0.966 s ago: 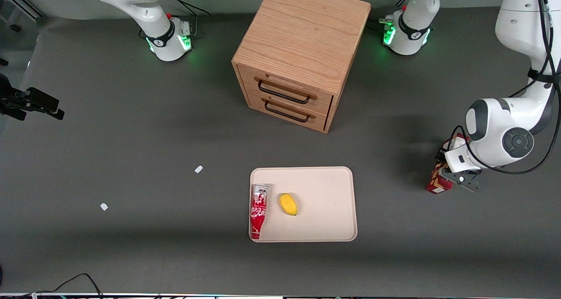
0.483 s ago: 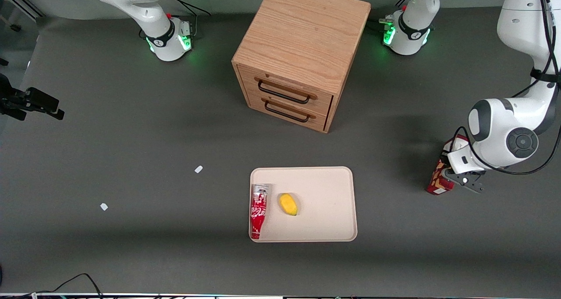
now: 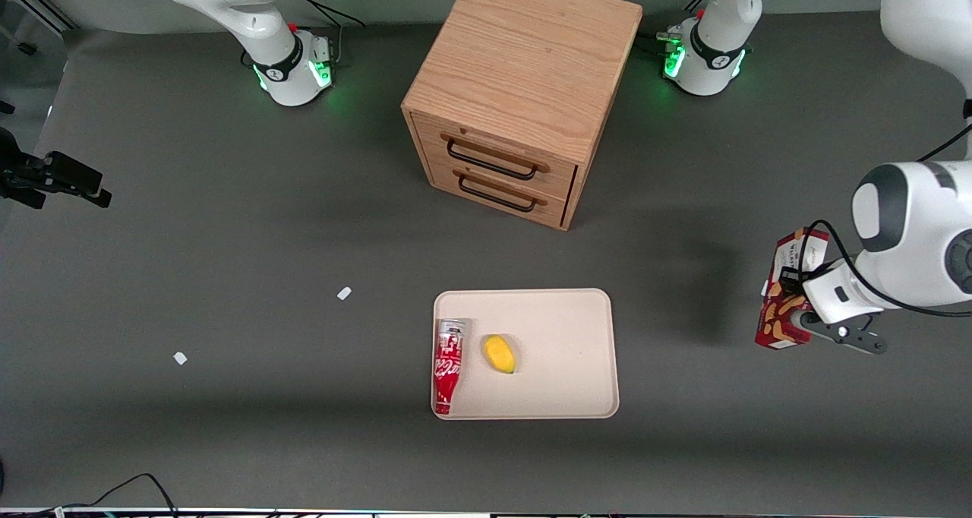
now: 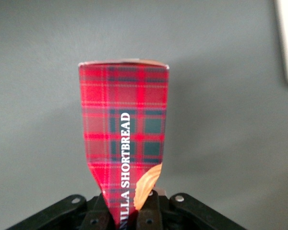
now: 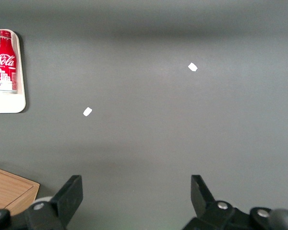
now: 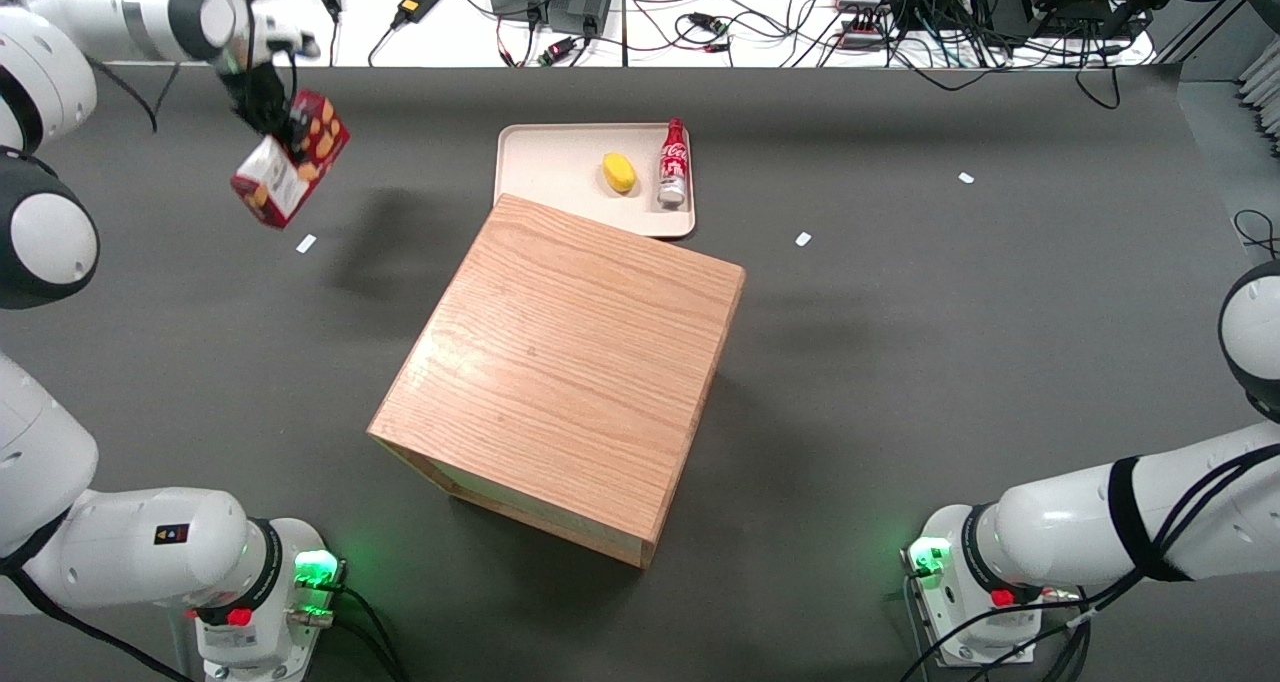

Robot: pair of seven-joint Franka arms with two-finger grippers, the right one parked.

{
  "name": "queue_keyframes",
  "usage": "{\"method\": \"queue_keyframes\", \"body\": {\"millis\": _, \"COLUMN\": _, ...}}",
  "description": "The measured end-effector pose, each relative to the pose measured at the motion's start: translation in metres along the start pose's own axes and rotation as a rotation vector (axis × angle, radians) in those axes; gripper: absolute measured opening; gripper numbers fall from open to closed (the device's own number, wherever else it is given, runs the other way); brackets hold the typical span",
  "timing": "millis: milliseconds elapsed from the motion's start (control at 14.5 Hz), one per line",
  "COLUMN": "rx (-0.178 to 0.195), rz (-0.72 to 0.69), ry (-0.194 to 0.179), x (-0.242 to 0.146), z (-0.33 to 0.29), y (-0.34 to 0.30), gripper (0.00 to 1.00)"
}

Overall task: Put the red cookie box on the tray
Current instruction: 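Carry the held cookie box over the cream tray and lower it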

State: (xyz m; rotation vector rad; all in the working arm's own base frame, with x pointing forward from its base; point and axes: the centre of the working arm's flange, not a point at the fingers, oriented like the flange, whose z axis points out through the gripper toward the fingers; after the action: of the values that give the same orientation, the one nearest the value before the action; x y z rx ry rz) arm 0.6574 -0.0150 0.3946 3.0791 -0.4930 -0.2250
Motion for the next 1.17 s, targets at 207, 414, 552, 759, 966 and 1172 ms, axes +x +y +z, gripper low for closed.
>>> {"method": "queue_keyframes", "body": {"millis": 207, "rx": 0.004, "rz": -0.098, "ry": 0.006, "x": 0.019, "z": -0.061, "y": 0.052, "gripper": 0.13}}
{"method": "queue_keyframes", "body": {"millis": 414, "rx": -0.035, "rz": -0.191, "ry": 0.012, "x": 0.048, "z": -0.061, "y": 0.110, "gripper": 0.13}}
{"method": "queue_keyframes", "body": {"millis": 552, "rx": -0.051, "rz": -0.251, "ry": 0.001, "x": 0.073, "z": -0.037, "y": 0.148, "gripper": 0.13}}
{"method": "queue_keyframes", "body": {"millis": 759, "rx": -0.066, "rz": -0.312, "ry": 0.046, "x": 0.115, "z": 0.012, "y": 0.197, "gripper": 0.13}}
{"method": "queue_keyframes", "body": {"millis": 966, "rx": -0.080, "rz": -0.320, "ry": 0.078, "x": 0.142, "z": 0.070, "y": 0.217, "gripper": 0.13}}
{"method": "queue_keyframes", "body": {"millis": 1172, "rx": -0.088, "rz": -0.317, "ry": 0.094, "x": 0.155, "z": 0.112, "y": 0.226, "gripper": 0.13}}
